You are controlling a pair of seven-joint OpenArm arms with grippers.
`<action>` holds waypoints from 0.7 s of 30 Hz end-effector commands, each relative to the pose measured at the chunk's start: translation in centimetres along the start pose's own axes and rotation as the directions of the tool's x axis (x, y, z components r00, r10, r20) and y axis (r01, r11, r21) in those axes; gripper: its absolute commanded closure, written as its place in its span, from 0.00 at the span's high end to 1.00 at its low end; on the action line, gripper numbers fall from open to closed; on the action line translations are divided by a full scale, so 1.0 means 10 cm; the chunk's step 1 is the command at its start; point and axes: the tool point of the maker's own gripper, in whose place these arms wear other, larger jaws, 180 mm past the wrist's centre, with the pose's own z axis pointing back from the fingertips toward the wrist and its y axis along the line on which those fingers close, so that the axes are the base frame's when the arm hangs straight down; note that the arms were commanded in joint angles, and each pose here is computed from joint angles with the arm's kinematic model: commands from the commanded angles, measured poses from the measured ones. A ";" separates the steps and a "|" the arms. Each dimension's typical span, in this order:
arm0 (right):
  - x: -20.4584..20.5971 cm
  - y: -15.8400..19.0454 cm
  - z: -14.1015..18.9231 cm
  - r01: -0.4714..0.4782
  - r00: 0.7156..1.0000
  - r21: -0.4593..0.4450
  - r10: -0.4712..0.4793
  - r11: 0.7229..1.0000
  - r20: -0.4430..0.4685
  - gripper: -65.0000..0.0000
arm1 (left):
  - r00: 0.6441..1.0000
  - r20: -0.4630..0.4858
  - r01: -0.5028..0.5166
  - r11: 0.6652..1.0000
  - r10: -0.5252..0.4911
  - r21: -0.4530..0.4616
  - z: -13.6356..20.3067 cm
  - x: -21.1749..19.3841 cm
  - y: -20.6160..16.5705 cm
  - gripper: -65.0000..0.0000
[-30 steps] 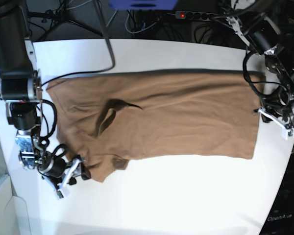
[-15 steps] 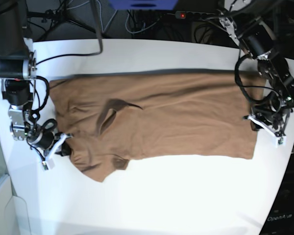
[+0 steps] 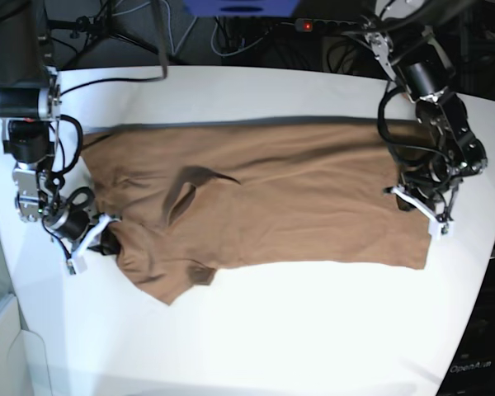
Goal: Fold the T-shirt properly
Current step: 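Reposition both grippers onto the shirt's shoulder edge and grasp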
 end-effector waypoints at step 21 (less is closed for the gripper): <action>-0.12 0.04 0.87 -0.210 0.977 -0.120 0.214 0.970 0.016 0.06 | 0.995 -0.076 0.072 0.995 -0.066 0.076 0.30 -0.48 0.28 0.03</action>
